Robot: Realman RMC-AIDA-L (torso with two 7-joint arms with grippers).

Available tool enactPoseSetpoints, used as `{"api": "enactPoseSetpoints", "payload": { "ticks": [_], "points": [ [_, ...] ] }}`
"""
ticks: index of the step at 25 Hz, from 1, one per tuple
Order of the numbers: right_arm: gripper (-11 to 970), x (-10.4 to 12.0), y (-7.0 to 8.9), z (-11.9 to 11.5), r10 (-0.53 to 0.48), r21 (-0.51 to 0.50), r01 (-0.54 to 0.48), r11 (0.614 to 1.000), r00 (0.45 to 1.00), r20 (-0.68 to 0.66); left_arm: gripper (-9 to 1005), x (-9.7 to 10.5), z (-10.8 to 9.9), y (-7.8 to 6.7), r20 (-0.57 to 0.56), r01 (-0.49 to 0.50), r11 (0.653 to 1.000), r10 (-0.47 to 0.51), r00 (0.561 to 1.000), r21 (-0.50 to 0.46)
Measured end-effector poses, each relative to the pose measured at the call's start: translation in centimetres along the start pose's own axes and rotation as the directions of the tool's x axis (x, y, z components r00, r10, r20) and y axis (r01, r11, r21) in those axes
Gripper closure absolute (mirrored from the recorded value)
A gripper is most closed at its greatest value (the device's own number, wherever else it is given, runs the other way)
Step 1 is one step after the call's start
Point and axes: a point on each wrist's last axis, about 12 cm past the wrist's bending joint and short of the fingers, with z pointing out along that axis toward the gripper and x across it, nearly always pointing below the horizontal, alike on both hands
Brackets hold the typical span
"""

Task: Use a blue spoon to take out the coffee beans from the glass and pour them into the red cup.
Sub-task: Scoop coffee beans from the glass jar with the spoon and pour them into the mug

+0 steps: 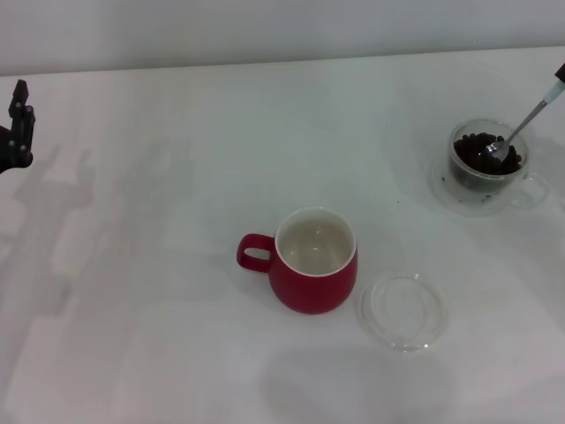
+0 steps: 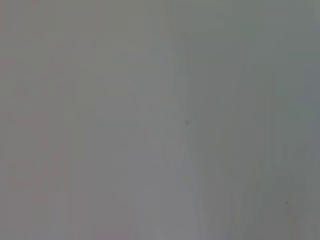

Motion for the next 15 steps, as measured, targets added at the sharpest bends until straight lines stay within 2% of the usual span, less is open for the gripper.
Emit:
{"api": "enactPoseSetpoints", "payload": {
  "ticks": [15],
  "points": [
    [815, 1.8, -0.9, 0.4, 0.175, 0.121, -0.174, 0.977, 0.985, 0.009, 572, 0.0, -0.1, -0.1, -0.001, -0.001, 1.0, 0.001, 1.0, 0.005]
  ]
}}
